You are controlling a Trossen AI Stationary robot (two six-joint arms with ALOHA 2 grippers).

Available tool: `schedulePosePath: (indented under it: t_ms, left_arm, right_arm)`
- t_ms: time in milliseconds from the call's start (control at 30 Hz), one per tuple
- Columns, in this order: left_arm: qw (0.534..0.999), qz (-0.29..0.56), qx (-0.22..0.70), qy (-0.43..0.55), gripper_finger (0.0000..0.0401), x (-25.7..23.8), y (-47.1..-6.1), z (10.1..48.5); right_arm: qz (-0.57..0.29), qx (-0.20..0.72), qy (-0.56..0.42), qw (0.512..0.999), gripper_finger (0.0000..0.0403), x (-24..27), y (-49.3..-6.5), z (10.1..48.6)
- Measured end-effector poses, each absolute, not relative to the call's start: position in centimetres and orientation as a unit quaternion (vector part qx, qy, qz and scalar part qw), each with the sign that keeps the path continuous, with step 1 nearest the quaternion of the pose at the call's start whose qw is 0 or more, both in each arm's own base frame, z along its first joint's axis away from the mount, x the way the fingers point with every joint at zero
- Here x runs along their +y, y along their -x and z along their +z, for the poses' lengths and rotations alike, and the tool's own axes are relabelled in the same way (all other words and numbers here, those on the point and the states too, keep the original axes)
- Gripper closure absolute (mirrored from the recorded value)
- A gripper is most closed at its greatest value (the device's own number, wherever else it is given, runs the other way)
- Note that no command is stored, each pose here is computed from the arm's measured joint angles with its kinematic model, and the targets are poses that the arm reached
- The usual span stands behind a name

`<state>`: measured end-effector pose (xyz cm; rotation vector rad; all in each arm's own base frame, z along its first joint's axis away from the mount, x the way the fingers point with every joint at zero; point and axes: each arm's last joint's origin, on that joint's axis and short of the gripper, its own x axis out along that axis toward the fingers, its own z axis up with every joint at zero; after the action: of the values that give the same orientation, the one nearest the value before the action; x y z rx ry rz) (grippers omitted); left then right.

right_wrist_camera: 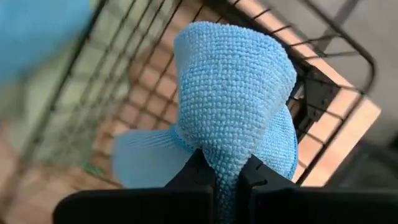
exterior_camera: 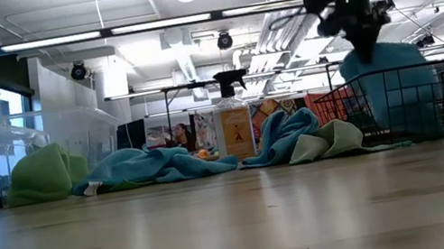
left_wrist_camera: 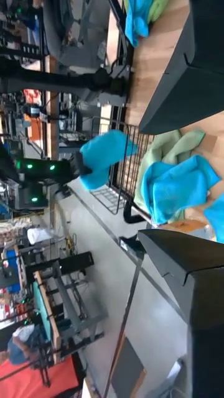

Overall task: Sort microfiber towel by color & place in baskets
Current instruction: Put the blue microfiber cloth into the basket

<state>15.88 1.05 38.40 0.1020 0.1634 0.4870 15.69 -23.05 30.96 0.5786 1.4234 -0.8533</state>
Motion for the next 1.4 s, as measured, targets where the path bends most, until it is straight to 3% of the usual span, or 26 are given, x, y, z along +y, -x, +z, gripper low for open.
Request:
schedulePosePath:
  t_ms: [200, 500, 900, 1400]
  left_arm:
    - [0.966, 0.242, 0.08, -0.048, 0.0151, 1.1, -15.8, 38.4]
    - [0.963, 0.253, 0.079, -0.047, 0.0151, 1.1, -15.8, 38.4]
    - [0.956, 0.277, 0.079, -0.049, 0.0151, 1.2, -15.7, 38.4]
    - [0.952, 0.292, 0.079, -0.05, 0.0151, 1.3, -15.7, 38.4]
  right_arm:
    - [-0.241, 0.707, -0.172, 0.643, 0.0403, -24.4, -16.4, 28.6]
    - [-0.119, 0.713, -0.133, 0.678, 0.0403, -25.3, -16.6, 25.1]
    - [-0.066, 0.723, -0.052, 0.686, 0.0403, -22.4, -14.1, 20.3]
    - [-0.073, 0.694, -0.039, 0.715, 0.0398, -22.4, -14.5, 17.8]
